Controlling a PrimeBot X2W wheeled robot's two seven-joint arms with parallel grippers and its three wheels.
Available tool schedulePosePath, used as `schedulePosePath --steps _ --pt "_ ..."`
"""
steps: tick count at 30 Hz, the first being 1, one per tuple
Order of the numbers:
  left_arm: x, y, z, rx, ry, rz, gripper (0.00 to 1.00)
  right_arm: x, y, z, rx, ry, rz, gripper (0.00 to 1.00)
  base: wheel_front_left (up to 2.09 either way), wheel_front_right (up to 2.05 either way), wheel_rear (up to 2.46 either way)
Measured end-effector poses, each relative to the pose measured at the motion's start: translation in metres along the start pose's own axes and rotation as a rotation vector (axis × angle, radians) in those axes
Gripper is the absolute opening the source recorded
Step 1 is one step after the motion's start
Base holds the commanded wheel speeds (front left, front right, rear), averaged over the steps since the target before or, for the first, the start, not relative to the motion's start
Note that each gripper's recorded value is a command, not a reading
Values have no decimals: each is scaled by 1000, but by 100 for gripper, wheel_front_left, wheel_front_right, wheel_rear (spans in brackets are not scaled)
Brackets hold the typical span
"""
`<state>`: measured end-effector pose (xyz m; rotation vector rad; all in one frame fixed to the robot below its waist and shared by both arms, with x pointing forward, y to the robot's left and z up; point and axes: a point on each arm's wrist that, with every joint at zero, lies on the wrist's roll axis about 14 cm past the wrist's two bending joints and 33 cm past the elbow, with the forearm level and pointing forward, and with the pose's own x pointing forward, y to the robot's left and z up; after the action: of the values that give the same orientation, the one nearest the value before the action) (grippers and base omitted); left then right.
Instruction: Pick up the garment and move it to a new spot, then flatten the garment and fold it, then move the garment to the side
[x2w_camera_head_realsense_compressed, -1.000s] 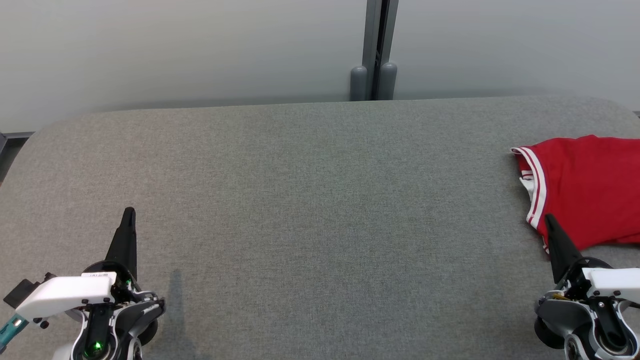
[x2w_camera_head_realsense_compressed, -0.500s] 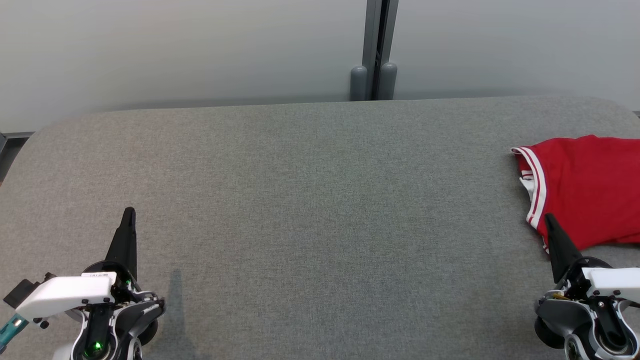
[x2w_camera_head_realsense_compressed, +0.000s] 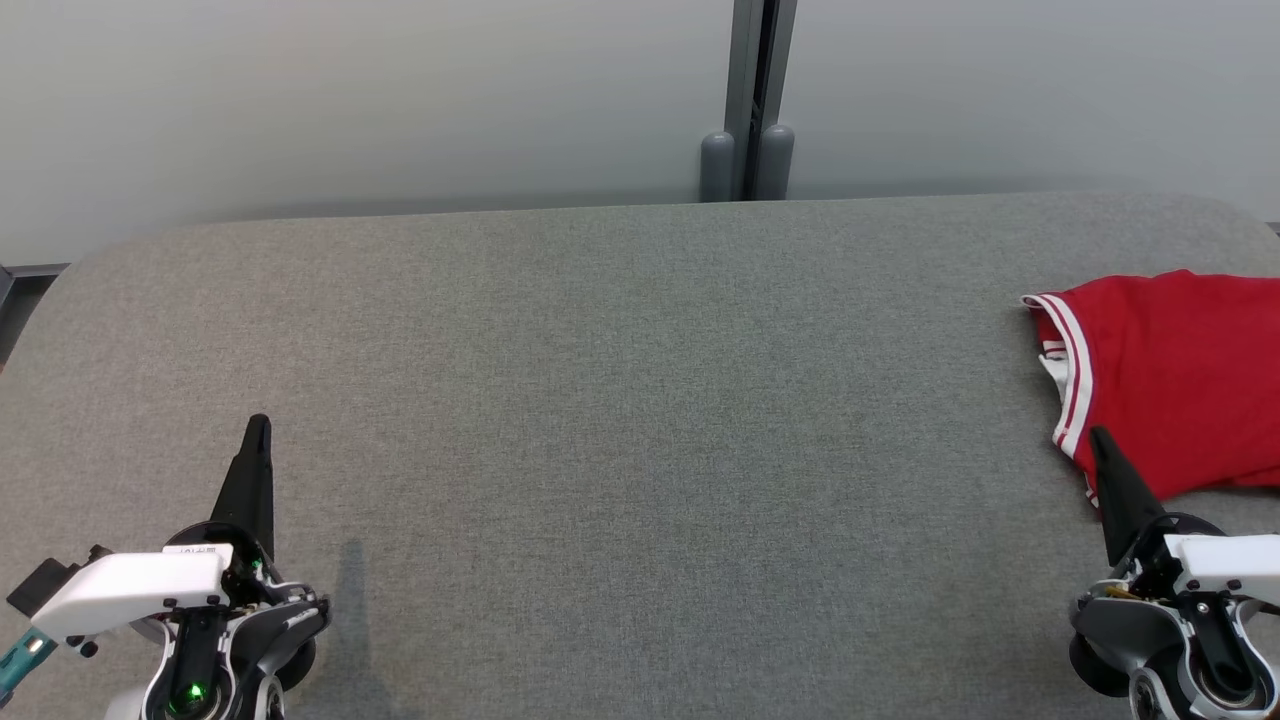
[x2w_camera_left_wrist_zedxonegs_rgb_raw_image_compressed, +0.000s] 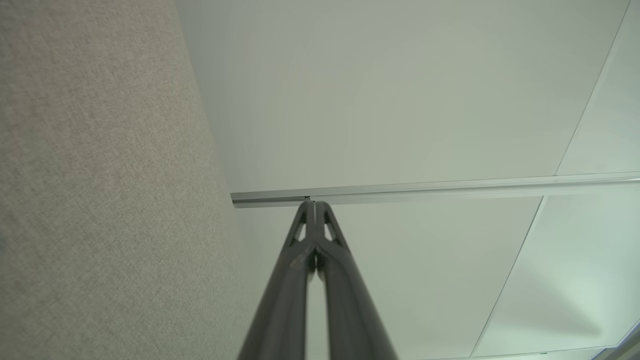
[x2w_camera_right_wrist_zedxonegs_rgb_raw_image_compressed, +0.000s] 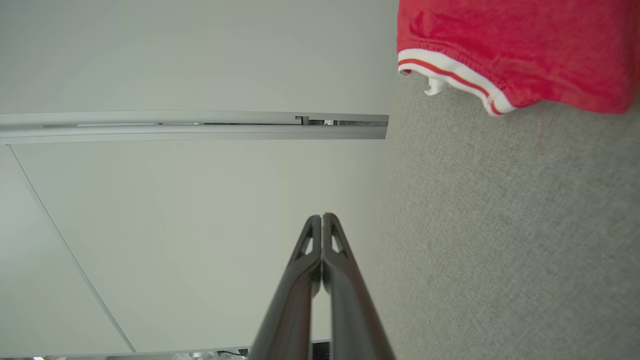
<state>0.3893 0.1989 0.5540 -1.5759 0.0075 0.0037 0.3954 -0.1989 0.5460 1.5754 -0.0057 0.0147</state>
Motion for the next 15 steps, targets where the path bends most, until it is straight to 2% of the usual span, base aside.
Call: schedulePosePath --steps 15 --pt "0 0 0 0 0 0 0 0 0 0 2 2 1 0 0 0 0"
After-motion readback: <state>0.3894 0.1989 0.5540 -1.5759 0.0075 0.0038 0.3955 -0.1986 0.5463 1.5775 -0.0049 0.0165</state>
